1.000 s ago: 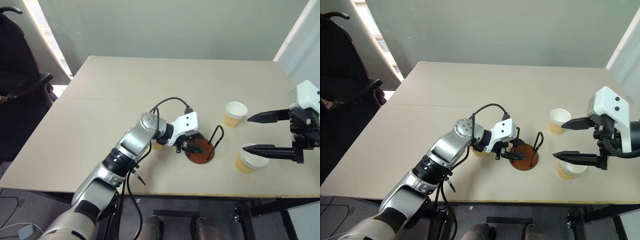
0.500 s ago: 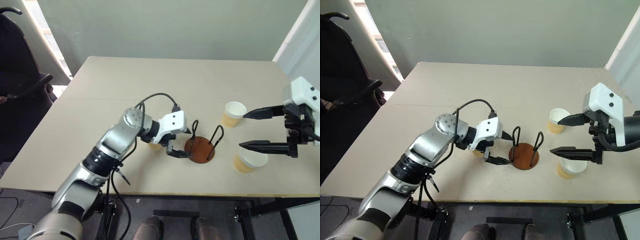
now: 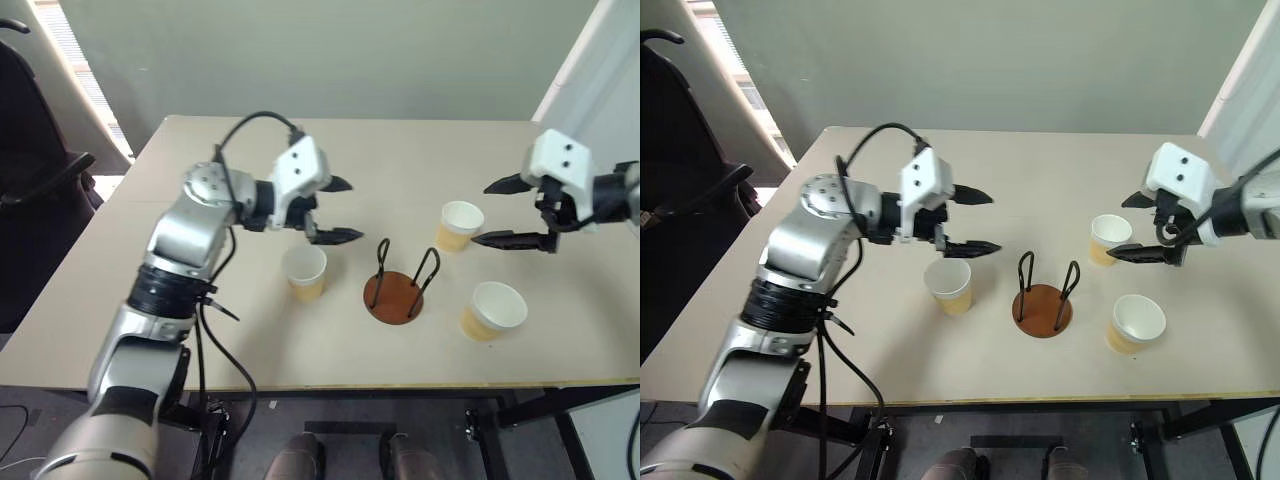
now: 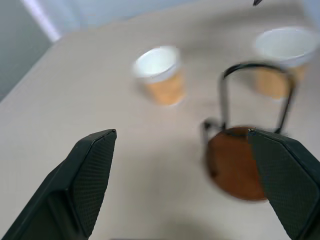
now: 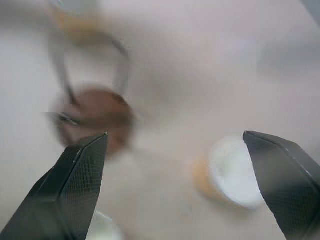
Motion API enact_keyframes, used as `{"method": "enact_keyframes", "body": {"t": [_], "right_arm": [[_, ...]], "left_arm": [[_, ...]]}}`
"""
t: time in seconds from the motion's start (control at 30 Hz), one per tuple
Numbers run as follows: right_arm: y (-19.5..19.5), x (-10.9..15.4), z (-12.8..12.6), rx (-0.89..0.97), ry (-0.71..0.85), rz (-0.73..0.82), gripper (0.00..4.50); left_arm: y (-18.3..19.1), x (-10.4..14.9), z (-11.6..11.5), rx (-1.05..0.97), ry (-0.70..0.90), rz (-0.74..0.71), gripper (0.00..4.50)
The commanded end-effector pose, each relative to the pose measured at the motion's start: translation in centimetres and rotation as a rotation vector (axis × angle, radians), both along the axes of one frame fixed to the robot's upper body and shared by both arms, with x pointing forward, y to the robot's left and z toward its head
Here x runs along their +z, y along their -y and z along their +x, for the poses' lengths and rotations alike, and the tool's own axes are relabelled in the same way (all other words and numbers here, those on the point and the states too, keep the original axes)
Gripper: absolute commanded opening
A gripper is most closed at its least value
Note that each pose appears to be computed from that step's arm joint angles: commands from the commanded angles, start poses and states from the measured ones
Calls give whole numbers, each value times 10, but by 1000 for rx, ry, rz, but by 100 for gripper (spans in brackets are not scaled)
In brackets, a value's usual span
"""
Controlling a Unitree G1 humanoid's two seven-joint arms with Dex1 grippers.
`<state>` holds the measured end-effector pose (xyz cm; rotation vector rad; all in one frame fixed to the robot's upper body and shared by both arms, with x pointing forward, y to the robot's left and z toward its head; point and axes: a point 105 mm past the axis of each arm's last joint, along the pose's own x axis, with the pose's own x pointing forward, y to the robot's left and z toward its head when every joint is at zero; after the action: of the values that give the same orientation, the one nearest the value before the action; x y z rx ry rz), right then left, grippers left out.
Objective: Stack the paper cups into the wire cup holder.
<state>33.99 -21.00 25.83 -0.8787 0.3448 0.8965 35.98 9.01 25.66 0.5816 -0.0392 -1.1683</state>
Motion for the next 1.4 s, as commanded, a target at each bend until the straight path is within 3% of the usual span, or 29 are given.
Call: {"method": "enact_keyframes", "body": {"t": [0.03,0.43,0.53,0.67,0.77,0.93,1.07,1.17,1.3,1.4], "right_arm": [[6,3,20,-3,50,-106,450],[8,-37,61,-13,-19,-241,450],[10,-49,66,-13,-41,-289,397],[10,-54,67,-7,-51,-297,263],[3,-43,63,29,-36,-261,154],[-6,-18,40,133,30,-309,1],[-31,11,6,257,83,-314,1],[-65,37,-34,399,101,-267,1],[-89,48,-63,494,86,-229,1],[-97,49,-72,523,75,-224,1]], "left_arm": [[-15,13,1,52,42,-31,448],[-22,8,-6,89,26,-27,448],[-21,7,-8,80,21,-27,450],[-19,5,-12,58,18,-29,450],[-19,4,-17,23,5,-42,450],[-17,5,-27,-50,-12,-79,450],[-16,2,-29,-74,-25,-71,450],[-15,1,-29,-81,-32,-67,450],[-14,1,-28,-94,-35,-63,450],[-13,0,-28,-99,-36,-62,450]]}}
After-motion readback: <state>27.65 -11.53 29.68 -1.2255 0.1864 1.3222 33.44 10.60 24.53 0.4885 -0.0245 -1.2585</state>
